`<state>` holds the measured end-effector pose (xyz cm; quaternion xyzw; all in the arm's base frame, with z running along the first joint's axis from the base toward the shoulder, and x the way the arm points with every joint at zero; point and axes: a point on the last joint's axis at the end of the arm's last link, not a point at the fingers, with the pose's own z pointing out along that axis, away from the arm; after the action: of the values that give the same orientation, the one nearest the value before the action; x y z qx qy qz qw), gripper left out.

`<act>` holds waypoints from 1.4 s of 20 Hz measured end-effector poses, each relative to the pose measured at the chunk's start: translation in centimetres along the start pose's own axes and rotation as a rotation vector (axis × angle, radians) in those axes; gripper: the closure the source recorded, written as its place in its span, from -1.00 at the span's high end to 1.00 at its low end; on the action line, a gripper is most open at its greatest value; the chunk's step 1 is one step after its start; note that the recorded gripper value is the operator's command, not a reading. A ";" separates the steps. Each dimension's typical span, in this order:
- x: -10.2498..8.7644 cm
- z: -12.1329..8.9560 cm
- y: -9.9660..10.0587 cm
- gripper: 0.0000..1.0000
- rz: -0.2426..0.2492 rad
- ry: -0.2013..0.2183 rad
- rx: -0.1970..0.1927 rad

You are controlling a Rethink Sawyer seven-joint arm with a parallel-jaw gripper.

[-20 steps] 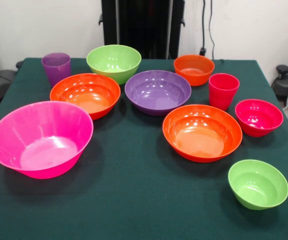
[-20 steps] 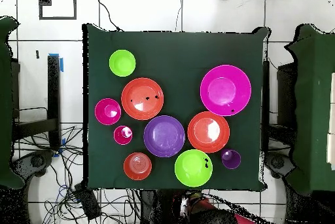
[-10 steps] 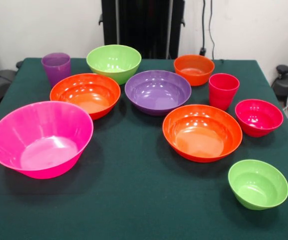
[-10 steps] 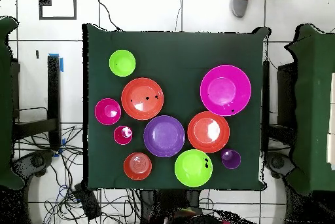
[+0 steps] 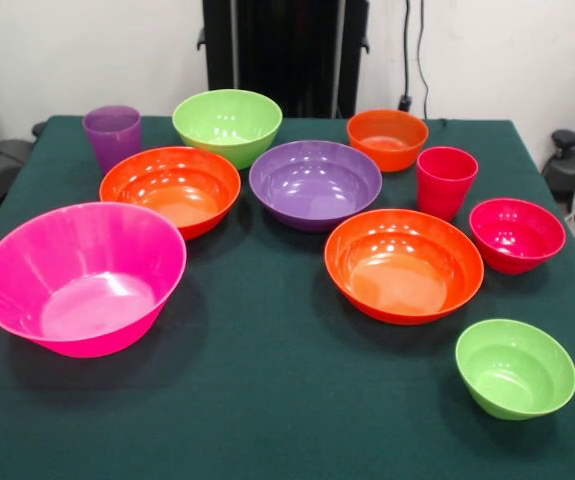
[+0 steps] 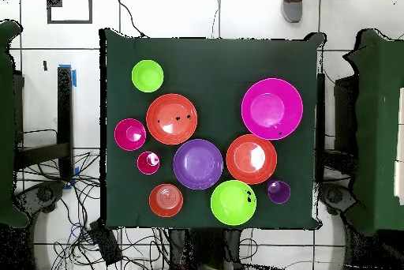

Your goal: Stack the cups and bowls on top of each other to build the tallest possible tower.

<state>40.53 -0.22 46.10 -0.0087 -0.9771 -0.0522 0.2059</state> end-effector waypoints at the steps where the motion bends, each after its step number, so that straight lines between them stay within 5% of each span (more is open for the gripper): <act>1: 0.1 -0.9 0.3 1.00 -0.004 -0.001 -0.005; 5: 0.6 -4.6 2.4 1.00 -0.037 -0.010 -0.030; 7: 1.0 -7.4 5.5 1.00 -0.081 -0.033 -0.041; 16: 3.1 -9.1 13.9 1.00 -0.095 -0.084 -0.024; 22: 3.6 -8.7 15.8 1.00 -0.078 -0.118 -0.006; 28: 2.9 -8.9 13.9 1.00 -0.031 -0.174 -0.020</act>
<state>42.04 12.62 56.74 -0.0003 -0.9908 -0.0643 0.1191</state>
